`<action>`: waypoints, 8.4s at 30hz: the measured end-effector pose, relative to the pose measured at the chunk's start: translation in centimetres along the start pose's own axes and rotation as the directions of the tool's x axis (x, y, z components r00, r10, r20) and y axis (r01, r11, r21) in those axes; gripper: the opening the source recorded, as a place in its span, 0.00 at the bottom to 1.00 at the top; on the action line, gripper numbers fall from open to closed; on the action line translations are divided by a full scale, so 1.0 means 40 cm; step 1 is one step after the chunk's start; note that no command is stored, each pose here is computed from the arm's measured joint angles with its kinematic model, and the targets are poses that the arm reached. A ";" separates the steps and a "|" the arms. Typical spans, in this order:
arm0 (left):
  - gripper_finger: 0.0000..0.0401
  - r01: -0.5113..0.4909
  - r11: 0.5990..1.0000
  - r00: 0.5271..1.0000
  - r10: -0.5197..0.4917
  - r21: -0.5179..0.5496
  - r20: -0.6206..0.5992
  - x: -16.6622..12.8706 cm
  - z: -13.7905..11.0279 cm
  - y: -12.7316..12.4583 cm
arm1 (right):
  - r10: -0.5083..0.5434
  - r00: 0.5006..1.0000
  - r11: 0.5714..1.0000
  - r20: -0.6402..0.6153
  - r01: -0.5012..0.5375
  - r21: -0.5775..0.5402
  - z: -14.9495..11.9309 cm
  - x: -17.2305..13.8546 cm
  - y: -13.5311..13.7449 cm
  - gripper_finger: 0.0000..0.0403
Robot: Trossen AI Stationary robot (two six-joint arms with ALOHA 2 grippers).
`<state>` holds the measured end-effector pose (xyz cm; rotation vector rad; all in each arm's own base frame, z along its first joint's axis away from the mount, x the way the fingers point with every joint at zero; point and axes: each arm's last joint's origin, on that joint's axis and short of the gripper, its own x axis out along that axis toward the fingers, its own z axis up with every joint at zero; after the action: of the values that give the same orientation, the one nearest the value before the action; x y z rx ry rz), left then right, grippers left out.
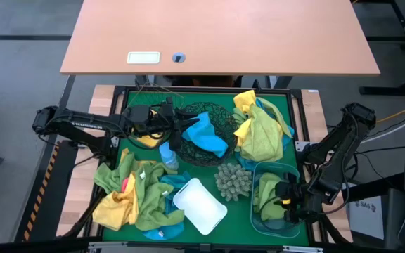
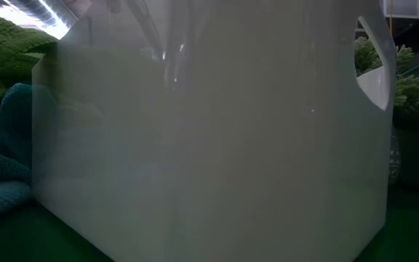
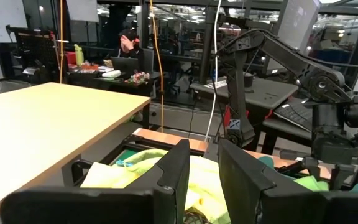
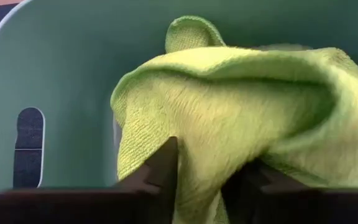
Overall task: Sort microfiber towel by color & place in baskets
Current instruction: Put the green microfiber cloth into the blue bin
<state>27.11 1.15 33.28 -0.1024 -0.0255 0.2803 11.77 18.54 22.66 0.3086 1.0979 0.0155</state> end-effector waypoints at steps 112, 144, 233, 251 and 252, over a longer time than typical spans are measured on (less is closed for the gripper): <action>0.20 0.137 0.990 0.983 -0.139 -0.026 -0.119 -0.211 0.066 -0.026 | -0.347 0.920 0.917 0.183 0.291 0.274 0.426 -0.341 -0.488 0.01; 0.20 0.117 0.991 0.980 -0.126 -0.067 -0.157 -0.204 0.053 -0.028 | 0.247 0.752 0.907 0.611 -0.401 0.127 0.365 -0.685 -0.234 0.00; 0.20 -0.330 0.717 0.420 -0.471 -0.614 -0.776 -0.316 -0.093 -0.059 | 0.026 1.000 0.946 0.014 -0.029 0.322 -0.019 0.083 -0.071 0.10; 0.36 -0.646 0.597 0.290 -0.385 -0.476 -0.876 -0.353 -0.125 -0.076 | 0.037 0.999 0.946 -0.008 -0.033 0.323 -0.020 0.083 -0.070 0.31; 0.38 -0.654 0.593 0.285 -0.381 -0.469 -0.879 -0.350 -0.128 -0.079 | 0.037 0.999 0.946 -0.008 -0.033 0.323 -0.020 0.083 -0.070 0.31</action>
<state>14.74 -6.24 28.35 -1.2627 1.1843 0.3626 12.19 16.60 18.70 0.6234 1.1083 -0.1323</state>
